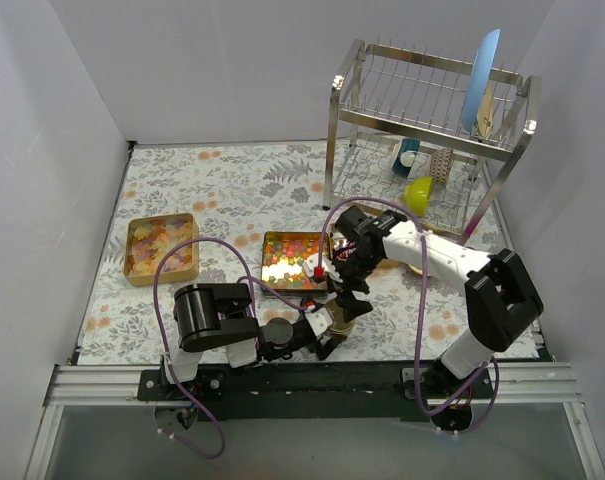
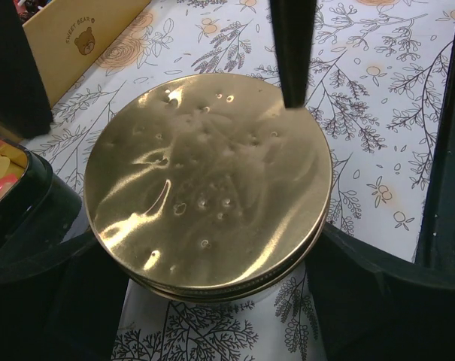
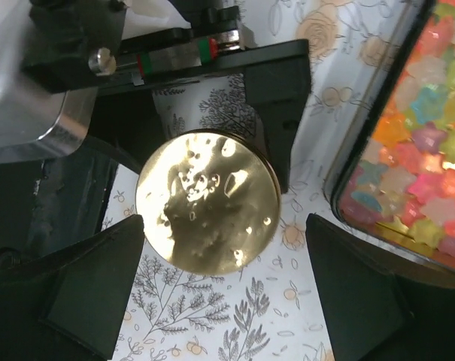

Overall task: Pack the candies
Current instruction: Screw the bottle lid onto the packing bottle.

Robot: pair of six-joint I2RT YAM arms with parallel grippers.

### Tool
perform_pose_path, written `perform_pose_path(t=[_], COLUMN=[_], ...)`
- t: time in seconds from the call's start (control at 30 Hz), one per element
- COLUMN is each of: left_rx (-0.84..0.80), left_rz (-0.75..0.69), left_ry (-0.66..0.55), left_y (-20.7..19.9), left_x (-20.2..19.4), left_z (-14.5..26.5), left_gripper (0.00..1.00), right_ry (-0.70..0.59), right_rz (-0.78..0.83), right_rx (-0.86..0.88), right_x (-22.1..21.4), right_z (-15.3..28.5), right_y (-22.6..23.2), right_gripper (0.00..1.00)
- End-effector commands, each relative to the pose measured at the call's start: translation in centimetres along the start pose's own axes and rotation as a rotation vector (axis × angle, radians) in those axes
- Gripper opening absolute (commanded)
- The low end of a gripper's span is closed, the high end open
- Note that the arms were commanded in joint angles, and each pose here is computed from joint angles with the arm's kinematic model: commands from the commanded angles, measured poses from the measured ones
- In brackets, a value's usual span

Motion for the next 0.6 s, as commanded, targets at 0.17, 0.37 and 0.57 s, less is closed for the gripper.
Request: perform_pose_path(t=[0.17,0.37,0.57], left_rx=[0.093,0.101,0.119], left_rz=[-0.105,-0.079,-0.055], left_ry=[0.103,0.112,0.134], left_y=[1.7,1.8,2.1], left_x=[-3.4,-3.5,-3.9], left_z=[2.0,1.9,1.7], left_gripper=[0.00,0.00,0.00], right_ry=[0.038,0.107,0.165], right_rz=[0.059,0.051,-0.021], right_rx=[0.126,0.105,0.114], right_x=[-0.2,-2.4,-4.9], right_z=[-0.6,-0.4,-0.3], right_y=[1.5,3.0,5.5], right_gripper=[0.94,0.94,0.93])
Point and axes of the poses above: each gripper's point midway between its finger pads, its own z axis back along the fingers, its own y axis along the line the jaws close on, x = y × z, the point moved 7 cm from there along z, back along the fingers, and after that the axes turned 8 degrees about -z, right-handed, at the moved point
